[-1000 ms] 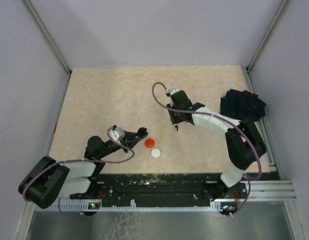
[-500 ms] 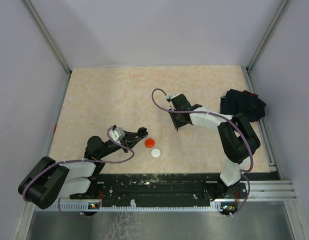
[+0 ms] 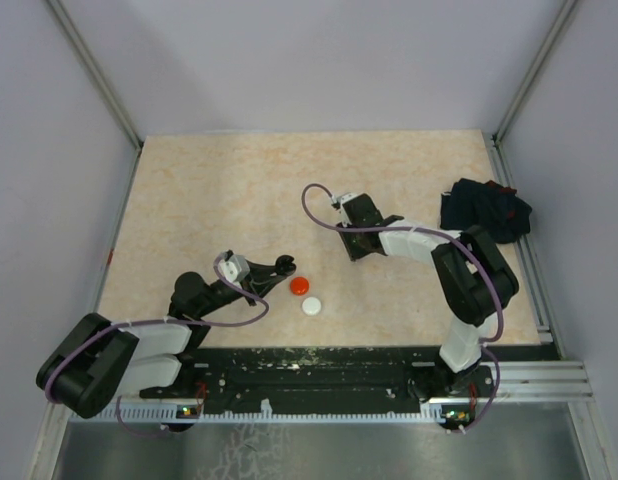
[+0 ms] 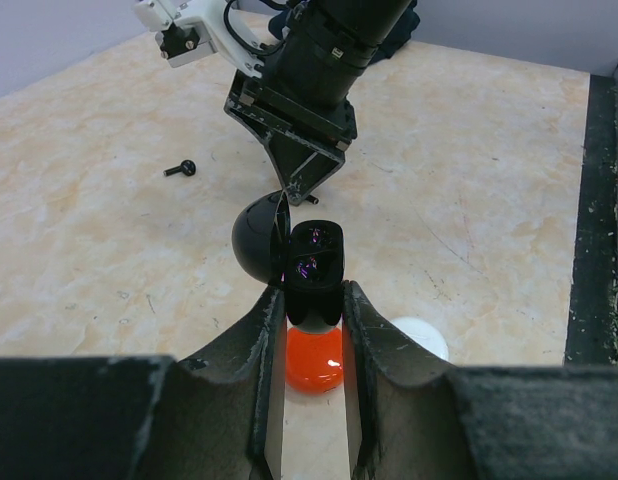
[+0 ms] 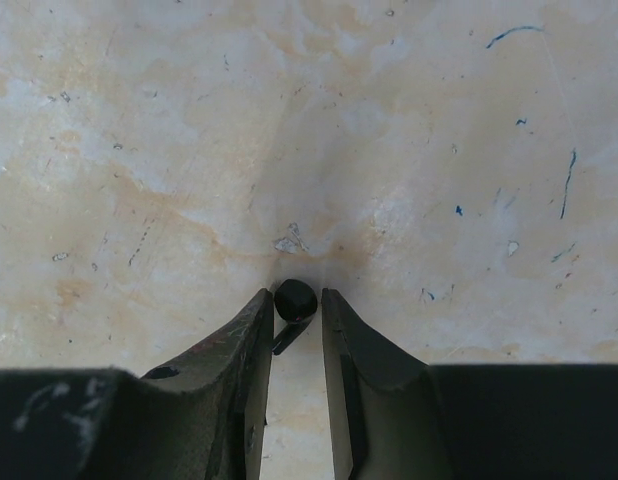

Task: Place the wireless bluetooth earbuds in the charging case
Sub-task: Pick up the earbud from the center of the board.

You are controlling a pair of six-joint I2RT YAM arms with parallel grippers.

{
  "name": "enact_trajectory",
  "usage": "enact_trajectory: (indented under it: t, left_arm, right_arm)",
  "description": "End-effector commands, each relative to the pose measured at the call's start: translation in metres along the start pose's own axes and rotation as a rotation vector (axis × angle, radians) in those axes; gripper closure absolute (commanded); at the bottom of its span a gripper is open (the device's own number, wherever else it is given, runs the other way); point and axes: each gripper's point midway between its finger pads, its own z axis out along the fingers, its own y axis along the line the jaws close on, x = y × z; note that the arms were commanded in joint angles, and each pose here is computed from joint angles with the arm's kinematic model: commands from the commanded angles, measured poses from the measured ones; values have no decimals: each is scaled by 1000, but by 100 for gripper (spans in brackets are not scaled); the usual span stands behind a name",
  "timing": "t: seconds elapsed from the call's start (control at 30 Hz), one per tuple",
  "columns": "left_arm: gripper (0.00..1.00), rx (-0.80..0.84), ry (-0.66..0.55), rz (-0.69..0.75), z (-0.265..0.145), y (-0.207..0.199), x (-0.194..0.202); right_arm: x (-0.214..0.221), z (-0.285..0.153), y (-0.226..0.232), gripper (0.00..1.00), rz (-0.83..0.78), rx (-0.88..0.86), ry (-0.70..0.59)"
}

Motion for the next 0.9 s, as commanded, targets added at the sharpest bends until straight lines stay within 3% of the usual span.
enact_trajectory:
  t: [0.0,0.5,0.87]
  left_arm:
    - [100,8,-22,8,-2,-1,-6]
    - [100,45,-56,-60,4,-7,-15]
    - [100,63,-121,-160,21,-3,-39]
  right_arm:
    - [-3,9,-1,74,-8,-3,-30]
    - [-17,-21,-3,91,0,2,-84]
    - [-98,-129,9,92,-118,49,-388]
